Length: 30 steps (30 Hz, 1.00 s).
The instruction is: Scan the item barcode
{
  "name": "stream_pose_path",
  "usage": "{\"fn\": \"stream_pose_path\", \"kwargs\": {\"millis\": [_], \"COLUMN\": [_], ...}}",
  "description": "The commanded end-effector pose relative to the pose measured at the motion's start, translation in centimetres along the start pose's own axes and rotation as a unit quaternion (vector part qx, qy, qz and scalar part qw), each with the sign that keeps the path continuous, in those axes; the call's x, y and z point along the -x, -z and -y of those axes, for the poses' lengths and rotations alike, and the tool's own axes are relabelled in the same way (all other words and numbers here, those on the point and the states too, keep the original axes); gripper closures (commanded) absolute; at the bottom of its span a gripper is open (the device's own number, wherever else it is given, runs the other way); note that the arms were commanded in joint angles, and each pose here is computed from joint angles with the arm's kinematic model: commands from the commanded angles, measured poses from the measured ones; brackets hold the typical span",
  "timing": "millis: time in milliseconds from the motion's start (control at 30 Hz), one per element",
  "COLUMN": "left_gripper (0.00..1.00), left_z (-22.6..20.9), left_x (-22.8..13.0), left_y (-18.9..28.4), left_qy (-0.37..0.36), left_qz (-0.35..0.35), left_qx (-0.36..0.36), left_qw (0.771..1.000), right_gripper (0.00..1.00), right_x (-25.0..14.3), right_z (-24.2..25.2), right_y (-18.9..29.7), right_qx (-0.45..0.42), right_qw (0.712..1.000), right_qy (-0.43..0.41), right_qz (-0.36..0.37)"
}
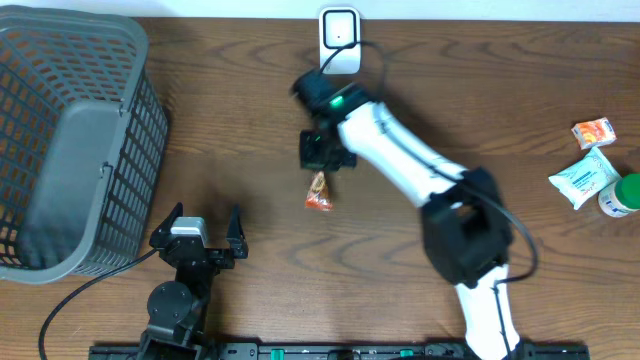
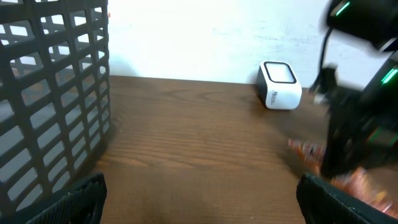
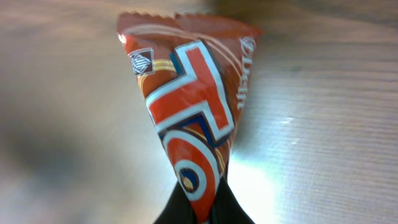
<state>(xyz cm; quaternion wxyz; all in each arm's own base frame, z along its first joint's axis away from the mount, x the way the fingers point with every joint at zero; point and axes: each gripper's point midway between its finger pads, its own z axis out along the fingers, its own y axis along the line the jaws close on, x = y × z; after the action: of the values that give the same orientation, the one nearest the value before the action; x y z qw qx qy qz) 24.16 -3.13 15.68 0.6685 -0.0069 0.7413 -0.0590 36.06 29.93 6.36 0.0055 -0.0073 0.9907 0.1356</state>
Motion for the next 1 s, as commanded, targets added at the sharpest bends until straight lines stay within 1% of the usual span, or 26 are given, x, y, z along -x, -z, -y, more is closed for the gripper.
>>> {"fn": "stream_pose_path", "kwargs": {"millis": [0,100,200,267,300,400,467,500,567,600,633,700,767,800,833,867,967], "left_gripper": [0.02,0.02,0.02,0.02,0.02,0.02,0.02,0.02,0.02,0.02,0.02,0.02,0.02,0.02,0.02,0.02,0.02], "left_z": [-0.4,-0.4,-0.4,-0.4,-0.4,-0.4,-0.4,-0.4,-0.4,-0.4,-0.4,-0.4,-0.4,-0.4,-0.4,-0.4,-0.4], "left_x": [-1.7,-1.7,-1.7,-1.7,-1.7,-1.7,-1.7,-1.7,-1.7,-1.7,-1.7,-1.7,-1.7,-1.7,-1.6,-1.7,-1.7], "left_y": [-0.2,-0.2,-0.2,-0.2,-0.2,-0.2,-0.2,-0.2,-0.2,-0.2,-0.2,-0.2,-0.2,-0.2,-0.2,-0.2,-0.2], "left_qy": [-0.010,-0.010,-0.010,-0.010,-0.010,-0.010,-0.010,-0.010,-0.010,-0.010,-0.010,-0.010,-0.010,-0.010,-0.010,-0.010,-0.010], "left_qz": [-0.020,-0.020,-0.020,-0.020,-0.020,-0.020,-0.020,-0.020,-0.020,-0.020,-0.020,-0.020,-0.020,-0.020,-0.020,-0.020,-0.020], "left_qx": [0.010,0.010,0.010,0.010,0.010,0.010,0.010,0.010,0.010,0.010,0.010,0.010,0.010,0.010,0.010,0.010,0.010], "left_qw": [1.000,1.000,1.000,1.000,1.000,1.000,1.000,1.000,1.000,1.000,1.000,1.000,1.000,1.000,1.000,1.000,1.000], "right_gripper": [0.99,0.99,0.99,0.99,0.99,0.99,0.99,0.99,0.99,0.99,0.99,0.99,0.99,0.99,0.99,0.99,0.99], "right_x": [-2.6,-2.9,-2.3,-1.9,-1.5,-1.1,-1.5,-1.8,-2.1,-2.2,-2.2,-2.3,-2.6,-3.0,-3.1,-3.9,-5.2], "right_z": [-4.3,-4.4,-4.2,-4.3,-4.0,-2.9,-2.5,-2.1,-1.7,-1.5,-1.2,-0.4,0.3,1.0,1.3,2.4,3.3], "right_y": [4.6,6.0,6.7,7.4,8.0,7.6,8.0,7.6,6.9,6.5,5.5,3.3,1.9,0.6,0.2,-1.4,-2.5], "right_qx": [0.244,0.331,0.412,0.477,0.532,0.563,0.598,0.605,0.606,0.602,0.588,0.549,0.522,0.497,0.488,0.455,0.444], "right_qw": [0.957,0.925,0.892,0.859,0.826,0.809,0.781,0.773,0.768,0.769,0.779,0.811,0.832,0.850,0.856,0.877,0.884], "right_qy": [0.126,0.158,0.159,0.166,0.173,0.153,0.169,0.181,0.206,0.212,0.216,0.203,0.188,0.173,0.167,0.146,0.128], "right_qz": [-0.091,-0.102,-0.096,-0.083,-0.070,-0.071,-0.066,-0.058,-0.036,-0.029,-0.020,-0.016,-0.022,-0.031,-0.035,-0.050,-0.066]}}
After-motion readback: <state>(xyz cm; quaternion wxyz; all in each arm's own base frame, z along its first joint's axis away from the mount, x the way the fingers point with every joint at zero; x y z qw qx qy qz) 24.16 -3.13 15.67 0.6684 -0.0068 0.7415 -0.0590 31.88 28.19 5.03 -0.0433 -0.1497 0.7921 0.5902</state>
